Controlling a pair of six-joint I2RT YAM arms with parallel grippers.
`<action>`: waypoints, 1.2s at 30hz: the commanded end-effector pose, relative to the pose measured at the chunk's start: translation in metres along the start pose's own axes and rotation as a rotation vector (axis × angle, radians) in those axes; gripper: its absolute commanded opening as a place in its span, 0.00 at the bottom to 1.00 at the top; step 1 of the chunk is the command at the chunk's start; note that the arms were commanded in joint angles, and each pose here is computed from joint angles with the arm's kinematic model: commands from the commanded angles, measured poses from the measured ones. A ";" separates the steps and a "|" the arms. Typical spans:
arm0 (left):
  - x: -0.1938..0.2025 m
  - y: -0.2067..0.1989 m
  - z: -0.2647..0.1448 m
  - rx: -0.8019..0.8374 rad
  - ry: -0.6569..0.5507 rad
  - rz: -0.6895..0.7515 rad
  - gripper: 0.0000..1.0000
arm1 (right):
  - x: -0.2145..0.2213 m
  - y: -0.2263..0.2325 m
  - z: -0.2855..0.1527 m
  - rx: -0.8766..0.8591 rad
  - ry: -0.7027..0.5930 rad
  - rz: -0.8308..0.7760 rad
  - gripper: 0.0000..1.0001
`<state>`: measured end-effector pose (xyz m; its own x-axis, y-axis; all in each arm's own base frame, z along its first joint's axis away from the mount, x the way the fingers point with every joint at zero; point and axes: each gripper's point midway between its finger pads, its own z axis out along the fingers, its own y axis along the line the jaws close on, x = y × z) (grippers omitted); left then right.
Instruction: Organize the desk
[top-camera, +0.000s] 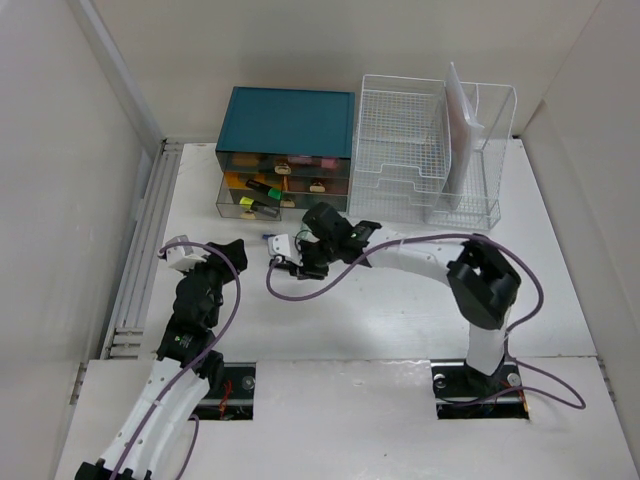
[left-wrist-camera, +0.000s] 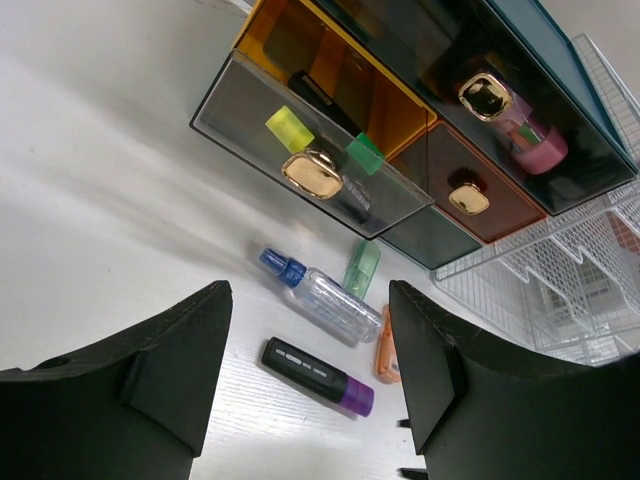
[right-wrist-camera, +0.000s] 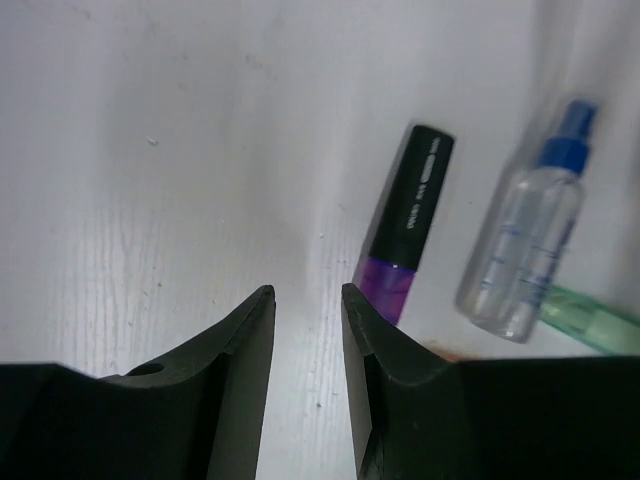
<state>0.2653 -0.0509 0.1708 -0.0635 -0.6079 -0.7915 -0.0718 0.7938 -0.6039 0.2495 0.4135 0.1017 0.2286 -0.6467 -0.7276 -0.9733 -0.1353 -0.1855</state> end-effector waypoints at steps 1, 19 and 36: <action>-0.009 -0.009 -0.001 0.043 -0.039 -0.005 0.61 | -0.012 -0.017 0.012 0.048 -0.047 0.014 0.38; -0.008 -0.007 -0.002 0.043 -0.039 -0.005 0.61 | 0.020 -0.039 0.046 0.120 0.056 0.109 0.43; -0.011 -0.011 -0.006 0.063 -0.049 -0.011 0.61 | 0.058 -0.036 0.058 0.136 0.189 0.178 0.45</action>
<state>0.2614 -0.0514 0.1786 -0.0380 -0.6177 -0.7855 -0.0404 0.7864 -0.6164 0.2942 0.4226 0.0308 0.0531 -0.7670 -0.6395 -0.9840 0.0689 -0.1643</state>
